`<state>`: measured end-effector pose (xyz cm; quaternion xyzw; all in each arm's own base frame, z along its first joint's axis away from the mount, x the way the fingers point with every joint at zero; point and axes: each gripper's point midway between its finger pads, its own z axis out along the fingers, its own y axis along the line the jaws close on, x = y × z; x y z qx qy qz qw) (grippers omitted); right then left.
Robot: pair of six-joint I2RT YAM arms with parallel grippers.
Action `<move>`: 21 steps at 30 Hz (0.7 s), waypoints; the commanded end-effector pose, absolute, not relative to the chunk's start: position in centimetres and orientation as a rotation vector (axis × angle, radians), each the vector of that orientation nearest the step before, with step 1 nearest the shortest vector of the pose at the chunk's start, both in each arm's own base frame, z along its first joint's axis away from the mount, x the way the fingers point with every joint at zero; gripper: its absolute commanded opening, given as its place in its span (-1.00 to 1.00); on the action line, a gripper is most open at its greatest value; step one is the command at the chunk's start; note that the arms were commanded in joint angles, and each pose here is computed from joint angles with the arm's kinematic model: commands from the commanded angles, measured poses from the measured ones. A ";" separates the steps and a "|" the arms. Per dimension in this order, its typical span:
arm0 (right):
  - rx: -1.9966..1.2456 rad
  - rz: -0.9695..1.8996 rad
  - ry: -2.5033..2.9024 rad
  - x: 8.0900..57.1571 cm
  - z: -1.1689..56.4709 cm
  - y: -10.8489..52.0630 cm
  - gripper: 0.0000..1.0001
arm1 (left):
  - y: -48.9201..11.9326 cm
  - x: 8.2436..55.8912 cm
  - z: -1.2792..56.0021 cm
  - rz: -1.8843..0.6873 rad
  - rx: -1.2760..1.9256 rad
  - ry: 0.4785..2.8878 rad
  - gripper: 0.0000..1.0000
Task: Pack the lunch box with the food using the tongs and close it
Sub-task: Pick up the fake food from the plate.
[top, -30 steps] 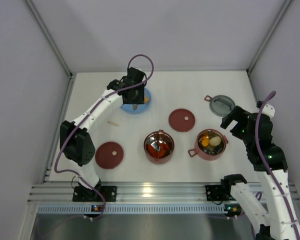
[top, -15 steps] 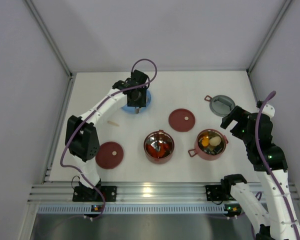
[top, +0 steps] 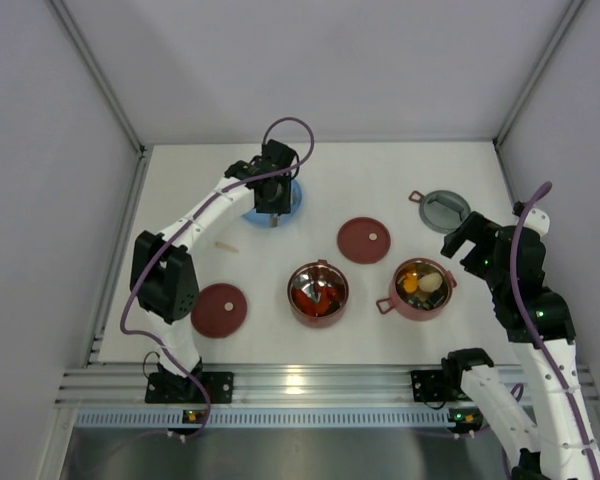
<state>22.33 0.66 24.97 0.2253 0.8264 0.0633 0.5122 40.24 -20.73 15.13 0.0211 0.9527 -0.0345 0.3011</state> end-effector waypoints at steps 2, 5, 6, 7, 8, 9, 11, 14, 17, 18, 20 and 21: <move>0.540 0.130 1.968 22.4 25.3 0.2 0.99 | -20.4 41.2 20.6 -0.138 0.006 2.382 -0.67; 0.541 0.133 1.968 22.4 25.3 0.2 0.99 | -20.2 40.9 23.3 -0.161 0.000 2.333 -0.71; 0.541 0.133 1.968 22.4 25.3 0.2 0.99 | -20.3 40.7 24.0 -0.175 0.006 2.321 -0.74; 0.543 0.132 1.967 22.5 25.3 0.2 0.99 | -20.4 40.3 25.1 -0.200 0.021 2.304 -0.76; 0.542 0.134 1.968 22.5 25.3 0.2 0.99 | -20.7 40.1 25.9 -0.218 0.038 2.295 -0.77; 0.542 0.134 1.968 22.5 25.4 0.2 0.99 | -21.4 39.6 26.5 -0.238 0.069 2.284 -0.77; 0.546 0.138 1.962 22.6 25.5 0.2 0.99 | -22.8 38.6 28.2 -0.277 0.134 2.257 -0.78; 0.549 0.145 1.961 22.7 25.6 0.3 0.99 | -25.1 36.5 29.7 -0.340 0.245 2.235 -0.78; 0.551 0.145 1.958 22.7 25.7 0.3 0.99 | -28.5 33.5 30.6 -0.425 0.403 2.207 -0.78; 0.550 0.144 1.959 22.7 25.7 0.3 0.99 | -29.5 32.4 31.0 -0.446 0.455 2.194 -0.77; 0.554 0.137 1.955 22.6 25.9 0.2 0.99 | -32.2 29.5 31.1 -0.503 0.585 2.177 -0.76; 0.554 0.136 1.953 22.6 26.1 0.1 0.99 | -33.0 28.5 30.7 -0.527 0.635 2.180 -0.77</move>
